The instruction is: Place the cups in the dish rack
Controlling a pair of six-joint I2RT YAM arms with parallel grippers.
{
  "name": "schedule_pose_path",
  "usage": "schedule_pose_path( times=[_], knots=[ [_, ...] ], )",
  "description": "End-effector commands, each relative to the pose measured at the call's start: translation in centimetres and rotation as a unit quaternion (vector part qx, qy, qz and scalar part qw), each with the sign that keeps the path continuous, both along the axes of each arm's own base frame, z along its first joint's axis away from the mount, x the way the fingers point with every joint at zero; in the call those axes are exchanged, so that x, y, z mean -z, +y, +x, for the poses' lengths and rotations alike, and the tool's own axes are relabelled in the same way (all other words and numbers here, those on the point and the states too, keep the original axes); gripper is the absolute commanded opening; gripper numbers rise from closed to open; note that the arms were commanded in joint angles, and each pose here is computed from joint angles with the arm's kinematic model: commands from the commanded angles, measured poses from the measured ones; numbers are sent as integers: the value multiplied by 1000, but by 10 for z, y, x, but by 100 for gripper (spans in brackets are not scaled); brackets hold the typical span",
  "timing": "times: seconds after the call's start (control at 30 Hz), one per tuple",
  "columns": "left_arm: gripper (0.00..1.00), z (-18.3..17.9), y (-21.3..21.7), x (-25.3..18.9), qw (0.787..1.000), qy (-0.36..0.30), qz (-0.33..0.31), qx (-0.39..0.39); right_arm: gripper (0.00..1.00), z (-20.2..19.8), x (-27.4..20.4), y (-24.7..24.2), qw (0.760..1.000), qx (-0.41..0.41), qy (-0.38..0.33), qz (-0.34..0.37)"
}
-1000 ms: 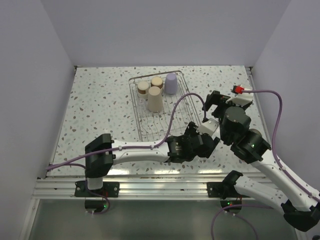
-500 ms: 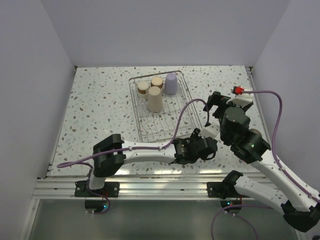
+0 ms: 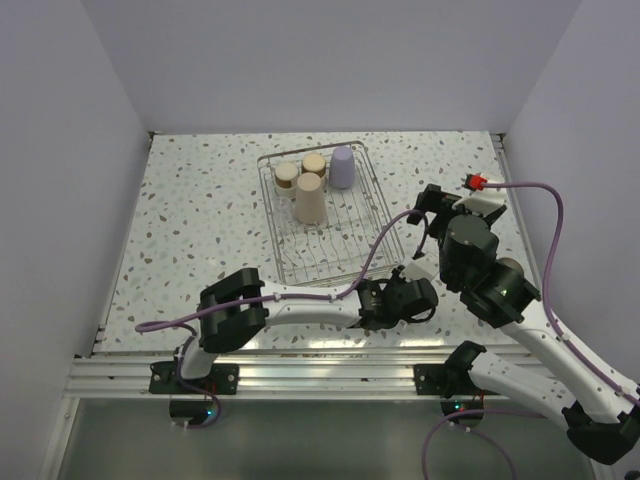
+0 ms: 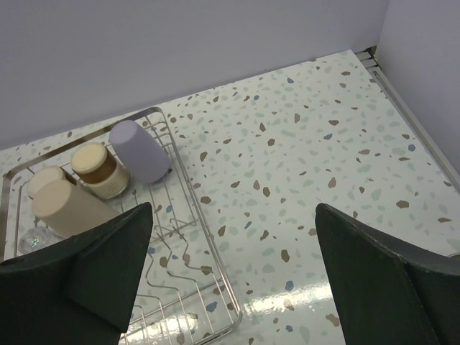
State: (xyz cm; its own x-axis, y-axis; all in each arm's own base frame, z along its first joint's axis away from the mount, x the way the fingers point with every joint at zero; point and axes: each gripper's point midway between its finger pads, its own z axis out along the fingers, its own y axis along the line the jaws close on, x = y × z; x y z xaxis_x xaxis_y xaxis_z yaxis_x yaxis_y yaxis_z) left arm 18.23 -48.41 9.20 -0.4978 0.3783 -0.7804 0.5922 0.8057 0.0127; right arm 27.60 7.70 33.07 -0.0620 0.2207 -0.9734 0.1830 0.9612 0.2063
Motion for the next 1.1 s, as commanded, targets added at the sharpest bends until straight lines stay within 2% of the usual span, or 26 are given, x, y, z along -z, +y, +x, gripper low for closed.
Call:
schedule_pose_path(
  times=[0.0,0.07,0.13,0.27,0.43,0.6,0.63,0.73,0.83,0.87,0.93,0.97,1.0,1.07],
  knots=[
    [36,5,-8,1,1000,17,-13,-5,98,-2,-11,0,1000,-1,-17,18],
    [32,6,-7,4,1000,21,-11,-4,98,-1,-10,0,1000,-2,-18,19],
    [24,7,-9,5,1000,25,-14,-3,98,-1,-10,0,1000,-1,-17,17],
    [0,9,-9,1,1000,25,-17,-3,98,0,-10,1,1000,-3,-17,17],
    [0,11,-2,-17,1000,12,-28,-6,98,-2,-15,0,999,-3,-22,24],
    [0,17,19,-68,998,-18,-65,-17,98,-5,-30,1,998,-12,-38,41],
    [0,21,31,-68,998,-22,-63,-24,98,-5,-33,3,998,-20,-40,46],
    [0,30,64,-114,992,-41,-116,-41,98,-5,-48,13,995,-45,-58,72],
    [0,46,100,-125,987,-53,-132,-69,98,-1,-62,27,990,-71,-74,100],
    [0,48,113,-149,981,-63,-166,-75,98,0,-70,37,986,-95,-78,111],
    [0,60,141,-148,978,-68,-175,-92,98,9,-72,56,982,-122,-70,125],
    [0,60,152,-174,969,-85,-214,-92,98,16,-75,76,975,-157,-60,145],
    [0,65,168,-169,968,-93,-210,-103,98,19,-77,84,971,-172,-56,159],
    [0,67,192,-199,952,-127,-253,-117,98,23,-87,101,956,-217,-47,190]
  ],
)
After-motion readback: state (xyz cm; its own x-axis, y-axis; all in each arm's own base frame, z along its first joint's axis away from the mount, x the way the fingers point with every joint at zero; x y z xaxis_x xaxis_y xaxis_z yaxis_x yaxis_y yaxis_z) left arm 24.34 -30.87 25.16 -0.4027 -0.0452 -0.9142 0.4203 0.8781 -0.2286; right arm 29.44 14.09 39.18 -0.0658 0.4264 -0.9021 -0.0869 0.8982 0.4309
